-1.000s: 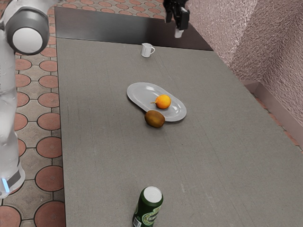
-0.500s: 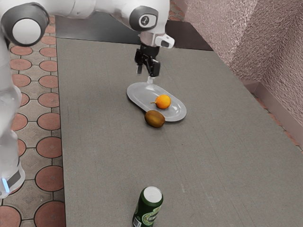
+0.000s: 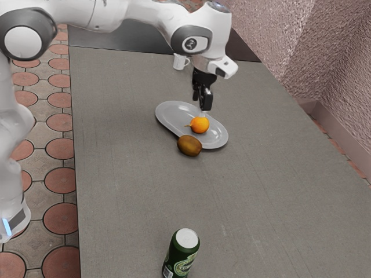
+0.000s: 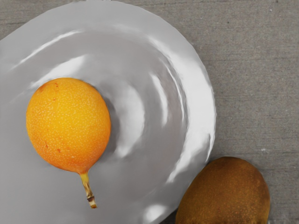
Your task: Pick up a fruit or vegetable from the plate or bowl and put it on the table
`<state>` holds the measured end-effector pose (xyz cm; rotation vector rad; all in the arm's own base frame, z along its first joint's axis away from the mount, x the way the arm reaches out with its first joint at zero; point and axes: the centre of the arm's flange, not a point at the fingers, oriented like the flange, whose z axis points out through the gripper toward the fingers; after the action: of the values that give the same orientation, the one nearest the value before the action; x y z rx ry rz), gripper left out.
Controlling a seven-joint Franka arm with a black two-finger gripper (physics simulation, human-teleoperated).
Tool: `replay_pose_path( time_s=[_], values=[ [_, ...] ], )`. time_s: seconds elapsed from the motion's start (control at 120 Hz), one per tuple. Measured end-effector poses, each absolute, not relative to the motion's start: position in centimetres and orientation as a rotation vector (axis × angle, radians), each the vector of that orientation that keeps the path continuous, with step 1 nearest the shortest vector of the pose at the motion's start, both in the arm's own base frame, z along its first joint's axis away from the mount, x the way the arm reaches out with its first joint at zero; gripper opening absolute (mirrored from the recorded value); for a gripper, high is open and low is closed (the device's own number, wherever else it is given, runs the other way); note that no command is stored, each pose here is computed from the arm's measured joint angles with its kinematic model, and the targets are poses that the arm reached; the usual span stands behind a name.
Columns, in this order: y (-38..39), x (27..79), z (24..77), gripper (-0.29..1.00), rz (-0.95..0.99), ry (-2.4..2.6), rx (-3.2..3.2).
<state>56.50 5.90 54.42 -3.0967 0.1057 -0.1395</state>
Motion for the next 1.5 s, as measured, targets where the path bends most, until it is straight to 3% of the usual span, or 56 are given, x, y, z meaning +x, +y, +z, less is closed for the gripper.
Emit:
replay_pose_path(
  time_s=[0.125, 0.217, 0.383, 0.458, 0.667, 0.8, 0.892, 1.058, 1.5],
  values=[
    [-0.6, 56.5, 53.4, 0.68, -0.091, 0.308, -3.073],
    [-4.6, 56.8, 56.7, 0.68, -0.137, 0.425, -3.048],
    [-8.8, 55.4, 57.9, 0.68, -0.081, 0.573, -3.035],
    [-6.6, 54.8, 58.5, 0.68, -0.056, 0.526, -3.047],
    [10.7, 53.6, 57.8, 0.68, 0.017, 0.090, -3.120],
    [6.2, 53.9, 57.4, 0.68, -0.005, 0.330, -3.145],
    [7.9, 52.8, 56.3, 0.68, -0.042, 0.497, -3.185],
    [10.4, 53.7, 52.9, 0.68, 0.057, 0.358, -3.101],
    [6.8, 54.9, 53.7, 0.68, -0.012, 0.229, -3.099]
  ],
)
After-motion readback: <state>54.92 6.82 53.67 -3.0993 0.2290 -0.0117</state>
